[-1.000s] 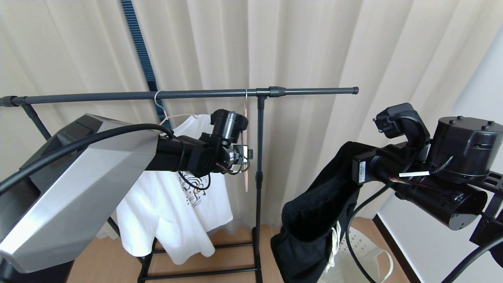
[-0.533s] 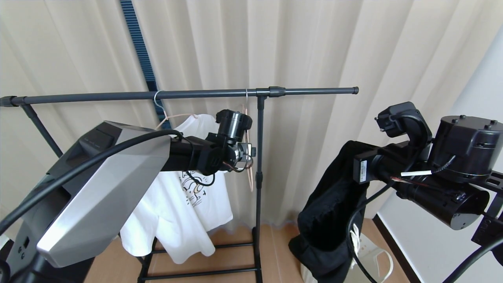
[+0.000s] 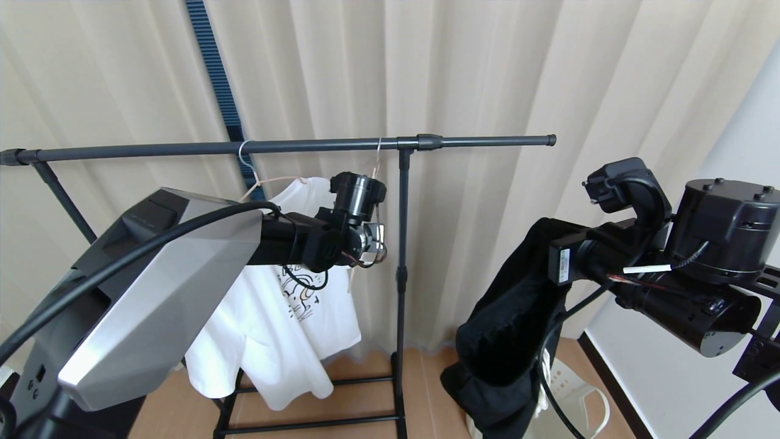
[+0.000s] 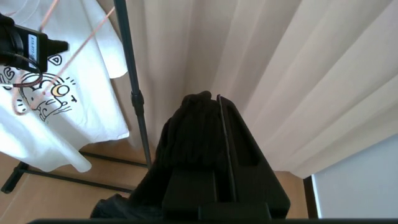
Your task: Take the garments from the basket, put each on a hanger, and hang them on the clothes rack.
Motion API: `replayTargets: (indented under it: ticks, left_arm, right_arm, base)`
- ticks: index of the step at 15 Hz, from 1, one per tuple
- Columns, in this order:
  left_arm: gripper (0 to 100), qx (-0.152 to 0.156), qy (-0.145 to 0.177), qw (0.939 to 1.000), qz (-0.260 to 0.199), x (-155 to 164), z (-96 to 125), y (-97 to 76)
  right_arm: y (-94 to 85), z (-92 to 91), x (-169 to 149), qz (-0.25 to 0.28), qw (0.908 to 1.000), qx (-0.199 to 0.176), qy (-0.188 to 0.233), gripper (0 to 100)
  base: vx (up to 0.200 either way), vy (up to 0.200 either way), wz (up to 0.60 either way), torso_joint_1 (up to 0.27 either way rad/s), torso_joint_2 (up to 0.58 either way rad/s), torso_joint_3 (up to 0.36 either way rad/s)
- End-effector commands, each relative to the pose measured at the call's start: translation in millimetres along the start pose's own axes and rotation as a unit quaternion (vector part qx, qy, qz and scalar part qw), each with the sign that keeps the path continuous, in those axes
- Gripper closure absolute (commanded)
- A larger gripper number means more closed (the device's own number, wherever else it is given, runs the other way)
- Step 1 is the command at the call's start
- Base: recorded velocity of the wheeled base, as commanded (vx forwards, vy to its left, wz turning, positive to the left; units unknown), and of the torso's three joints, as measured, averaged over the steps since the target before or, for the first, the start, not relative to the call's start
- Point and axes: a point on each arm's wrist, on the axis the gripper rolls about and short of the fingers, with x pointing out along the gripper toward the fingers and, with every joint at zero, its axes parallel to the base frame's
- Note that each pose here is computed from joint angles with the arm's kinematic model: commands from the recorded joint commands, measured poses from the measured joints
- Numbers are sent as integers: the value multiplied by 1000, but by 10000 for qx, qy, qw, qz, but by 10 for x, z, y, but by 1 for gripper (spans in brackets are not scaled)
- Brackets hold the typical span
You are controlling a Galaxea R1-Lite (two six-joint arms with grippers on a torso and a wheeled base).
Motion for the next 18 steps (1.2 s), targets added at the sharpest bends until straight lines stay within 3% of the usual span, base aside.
replayTargets:
  ticks: [1,8,12,16,18]
  left_arm:
    - [100,-48,-49,10000,13,-107,69,58]
    - [100,-87,-128,9998,86,-425,73,240]
    - [100,-30,-102,9999,51,-797,61,373]
    - [100,141,7,9999,-40,-1091,-90,432]
    - [100,281,-28,9996,-53,-1267,-205,540]
  right_arm:
    - [6,-7,8,5,10000,-8,12,100]
    - [15,-37,30,8,10000,-28,70,100]
    - [18,-44,37,9,10000,-32,85,100]
    - [18,-44,37,9,10000,-32,85,100]
    - [18,-44,37,9,10000,-32,85,100]
  base:
    - [0,0,0,0,0,0]
    - [0,0,0,0,0,0]
    - [0,0,0,0,0,0]
    - [0,0,0,0,0,0]
    - [0,0,0,0,0,0]
